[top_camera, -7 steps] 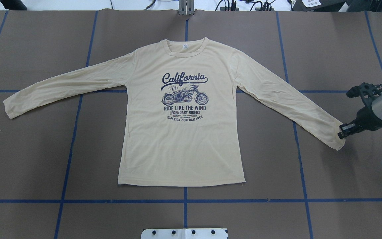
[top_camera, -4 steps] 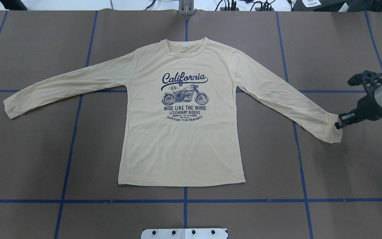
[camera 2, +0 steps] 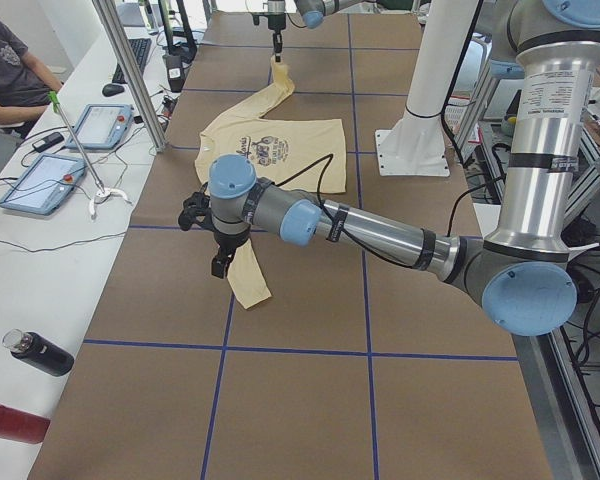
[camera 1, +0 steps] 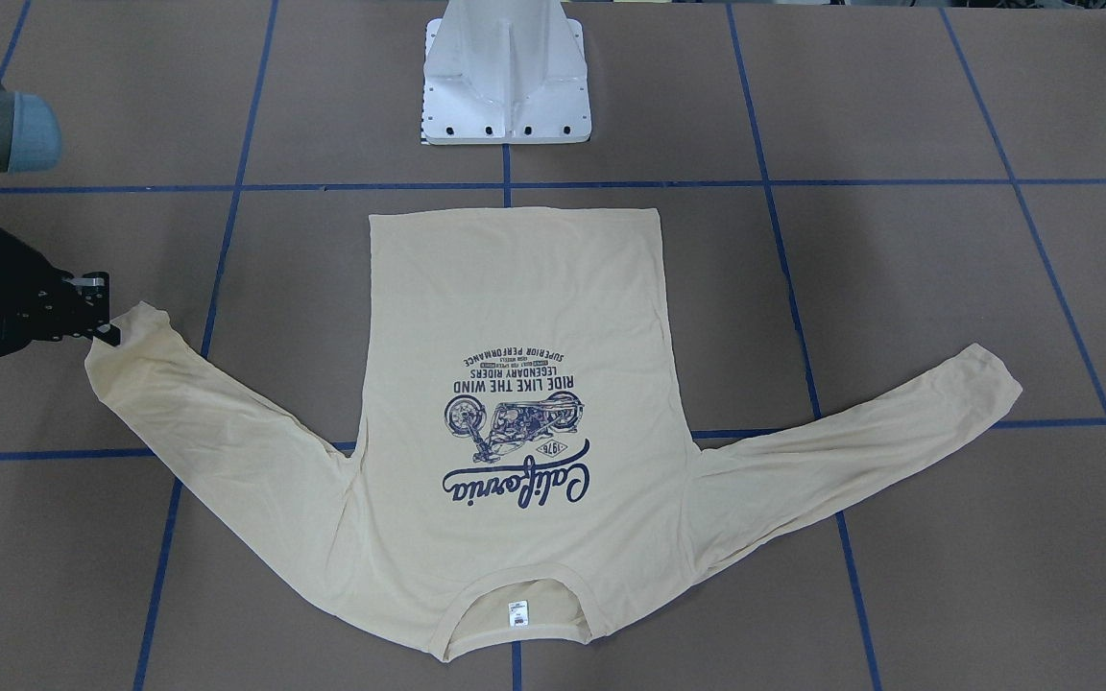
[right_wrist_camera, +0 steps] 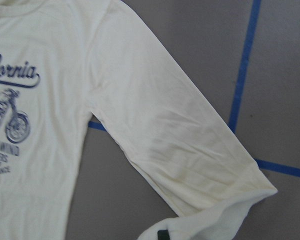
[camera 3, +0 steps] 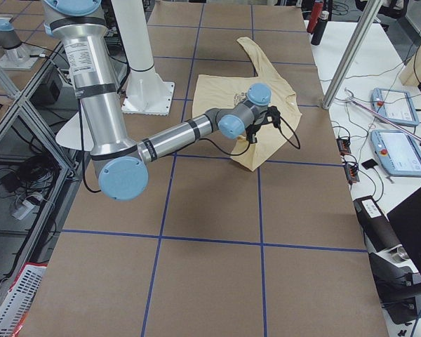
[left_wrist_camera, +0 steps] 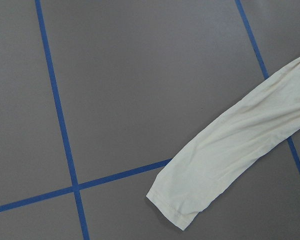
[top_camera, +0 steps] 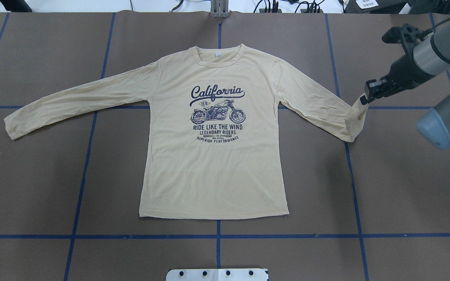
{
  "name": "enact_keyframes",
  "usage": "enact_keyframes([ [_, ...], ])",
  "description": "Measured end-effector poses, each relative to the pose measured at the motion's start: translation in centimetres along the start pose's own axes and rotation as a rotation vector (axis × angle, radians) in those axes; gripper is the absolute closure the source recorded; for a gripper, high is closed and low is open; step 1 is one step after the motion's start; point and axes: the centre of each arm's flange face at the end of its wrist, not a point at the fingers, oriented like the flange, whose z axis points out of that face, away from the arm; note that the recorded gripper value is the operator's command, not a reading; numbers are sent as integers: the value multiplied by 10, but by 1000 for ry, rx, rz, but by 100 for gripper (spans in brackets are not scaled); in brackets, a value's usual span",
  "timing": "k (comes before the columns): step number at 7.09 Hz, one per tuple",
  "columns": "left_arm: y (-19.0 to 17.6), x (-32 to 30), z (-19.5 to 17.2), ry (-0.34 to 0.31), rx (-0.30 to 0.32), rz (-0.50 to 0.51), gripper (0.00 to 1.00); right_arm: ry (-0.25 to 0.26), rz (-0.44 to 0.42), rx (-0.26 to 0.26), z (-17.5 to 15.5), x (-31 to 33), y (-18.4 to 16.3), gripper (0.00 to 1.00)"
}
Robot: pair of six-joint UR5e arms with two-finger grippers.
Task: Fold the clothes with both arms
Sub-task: 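Lift the sleeve cuff with the right gripper and carry it across the shirt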
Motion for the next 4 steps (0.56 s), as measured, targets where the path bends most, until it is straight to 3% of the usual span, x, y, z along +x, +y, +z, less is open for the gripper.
enact_keyframes([
  [2,0,1,-4,-4,7,1,0,-75,50,43,-27,-78,-50,100],
  [4,0,-1,-5,-11,9,-3,0,-125,27,76,-46,-153,-96,100],
])
